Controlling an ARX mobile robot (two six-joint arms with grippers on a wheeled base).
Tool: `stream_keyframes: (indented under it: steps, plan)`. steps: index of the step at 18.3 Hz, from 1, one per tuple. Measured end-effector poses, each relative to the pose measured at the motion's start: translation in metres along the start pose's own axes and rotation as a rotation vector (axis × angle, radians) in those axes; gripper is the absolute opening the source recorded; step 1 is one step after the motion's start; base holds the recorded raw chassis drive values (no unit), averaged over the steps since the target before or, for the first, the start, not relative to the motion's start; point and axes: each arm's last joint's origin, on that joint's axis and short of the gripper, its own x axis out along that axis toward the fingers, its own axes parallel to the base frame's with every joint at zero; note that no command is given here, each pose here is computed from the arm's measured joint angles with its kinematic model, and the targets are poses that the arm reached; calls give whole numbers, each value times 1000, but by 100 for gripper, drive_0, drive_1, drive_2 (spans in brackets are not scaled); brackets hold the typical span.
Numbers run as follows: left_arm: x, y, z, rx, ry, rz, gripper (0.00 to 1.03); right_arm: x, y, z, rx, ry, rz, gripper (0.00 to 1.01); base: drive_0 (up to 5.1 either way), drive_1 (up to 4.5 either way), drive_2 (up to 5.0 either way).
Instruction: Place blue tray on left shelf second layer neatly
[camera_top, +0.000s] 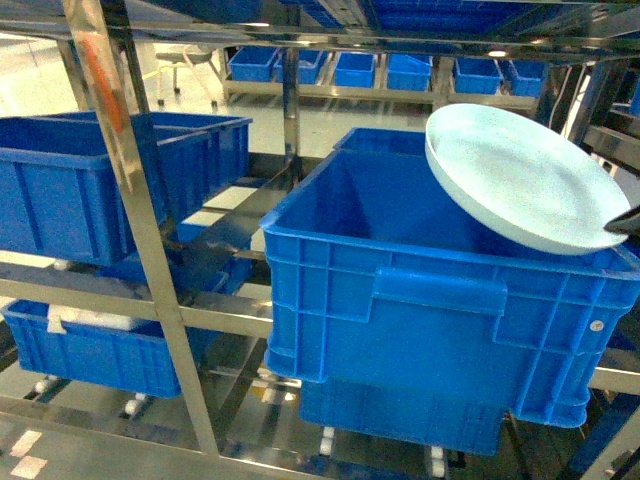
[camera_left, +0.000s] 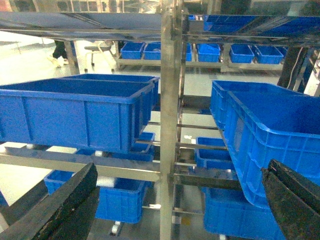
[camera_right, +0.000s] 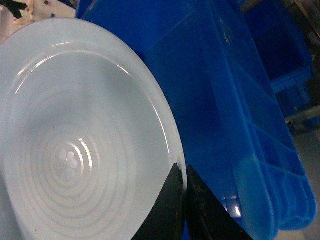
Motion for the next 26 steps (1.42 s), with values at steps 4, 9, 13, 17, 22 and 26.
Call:
stream_keyframes:
  steps: [4, 9, 13, 17, 22, 26]
  plan:
    - [0, 0, 0, 0, 0, 0, 98, 10, 16, 14, 6, -36, 5, 2, 0, 0, 0]
    - [0, 0, 0, 0, 0, 0, 98, 27, 9, 9, -33, -85, -57, 2, 0, 0, 0]
    - [0, 0, 0, 0, 0, 0, 98, 37, 0, 13, -41, -113, -43, 2, 0, 0, 0]
    - [0, 0, 0, 0, 0, 0, 98, 35, 8, 16, -41, -129, 34, 19, 0, 0, 0]
    - [0, 0, 0, 0, 0, 0, 98, 5, 23, -5, -44, -77, 144, 69, 0, 0, 0]
    - [0, 0, 0, 0, 0, 0, 98, -92, 13, -42, -69, 44, 222, 98, 0, 0, 0]
